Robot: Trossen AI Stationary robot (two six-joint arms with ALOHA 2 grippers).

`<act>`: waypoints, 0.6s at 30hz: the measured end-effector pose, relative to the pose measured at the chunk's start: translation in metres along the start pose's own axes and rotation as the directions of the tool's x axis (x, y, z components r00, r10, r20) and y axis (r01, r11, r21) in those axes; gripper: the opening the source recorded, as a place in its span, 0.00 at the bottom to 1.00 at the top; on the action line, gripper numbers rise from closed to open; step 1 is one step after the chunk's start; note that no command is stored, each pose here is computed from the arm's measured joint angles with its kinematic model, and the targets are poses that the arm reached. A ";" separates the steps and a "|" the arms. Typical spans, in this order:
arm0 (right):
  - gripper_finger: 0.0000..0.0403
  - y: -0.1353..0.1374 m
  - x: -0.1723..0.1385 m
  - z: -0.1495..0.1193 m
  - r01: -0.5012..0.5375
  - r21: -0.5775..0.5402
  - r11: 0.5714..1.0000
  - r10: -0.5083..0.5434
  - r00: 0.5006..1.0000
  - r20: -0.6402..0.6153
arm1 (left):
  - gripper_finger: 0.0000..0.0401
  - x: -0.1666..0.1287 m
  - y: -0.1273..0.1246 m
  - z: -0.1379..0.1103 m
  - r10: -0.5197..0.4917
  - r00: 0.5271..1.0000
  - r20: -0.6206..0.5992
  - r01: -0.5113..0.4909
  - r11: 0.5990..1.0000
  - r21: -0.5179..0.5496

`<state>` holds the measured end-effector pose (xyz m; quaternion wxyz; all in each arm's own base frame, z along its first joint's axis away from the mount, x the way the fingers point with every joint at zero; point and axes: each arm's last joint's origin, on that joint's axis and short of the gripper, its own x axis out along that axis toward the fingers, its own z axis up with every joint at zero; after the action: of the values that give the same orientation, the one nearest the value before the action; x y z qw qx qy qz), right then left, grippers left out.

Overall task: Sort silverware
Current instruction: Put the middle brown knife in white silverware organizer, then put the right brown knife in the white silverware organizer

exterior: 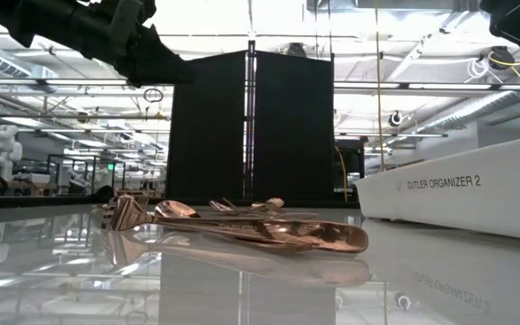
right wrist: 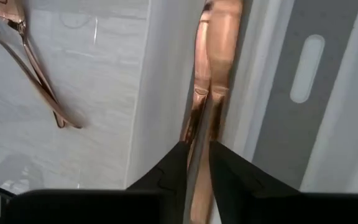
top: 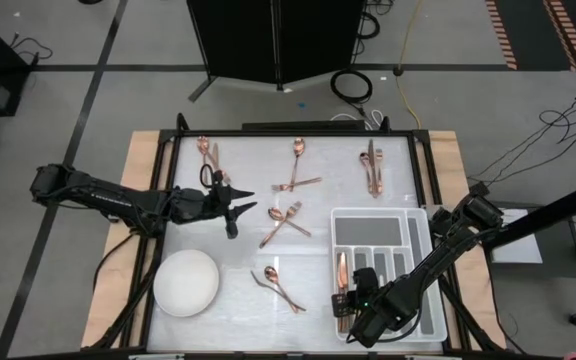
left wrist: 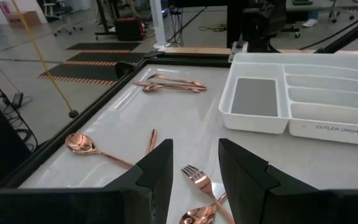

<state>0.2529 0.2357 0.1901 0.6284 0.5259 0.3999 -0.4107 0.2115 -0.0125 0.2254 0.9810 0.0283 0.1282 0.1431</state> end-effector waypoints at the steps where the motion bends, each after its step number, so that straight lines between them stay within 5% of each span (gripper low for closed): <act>1: 0.18 0.000 0.000 0.000 0.000 0.000 1.000 0.000 1.000 0.001 | 0.32 0.000 0.000 0.000 0.000 1.000 0.000 0.000 1.000 0.000; 10: 0.23 0.002 -0.025 0.023 -0.030 -0.131 0.991 0.039 0.997 0.071 | 0.32 0.000 0.000 0.000 0.000 1.000 0.000 0.000 1.000 -0.005; 18: 0.20 -0.002 -0.065 0.081 0.078 -0.350 0.934 -0.032 0.990 0.138 | 0.32 0.000 0.000 0.001 -0.006 1.000 0.004 0.006 0.993 -0.114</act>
<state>0.2348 0.1620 0.2609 0.7257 0.3648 0.4401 -0.3828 0.2115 -0.0127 0.2262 0.9817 -0.0280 0.1179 0.1472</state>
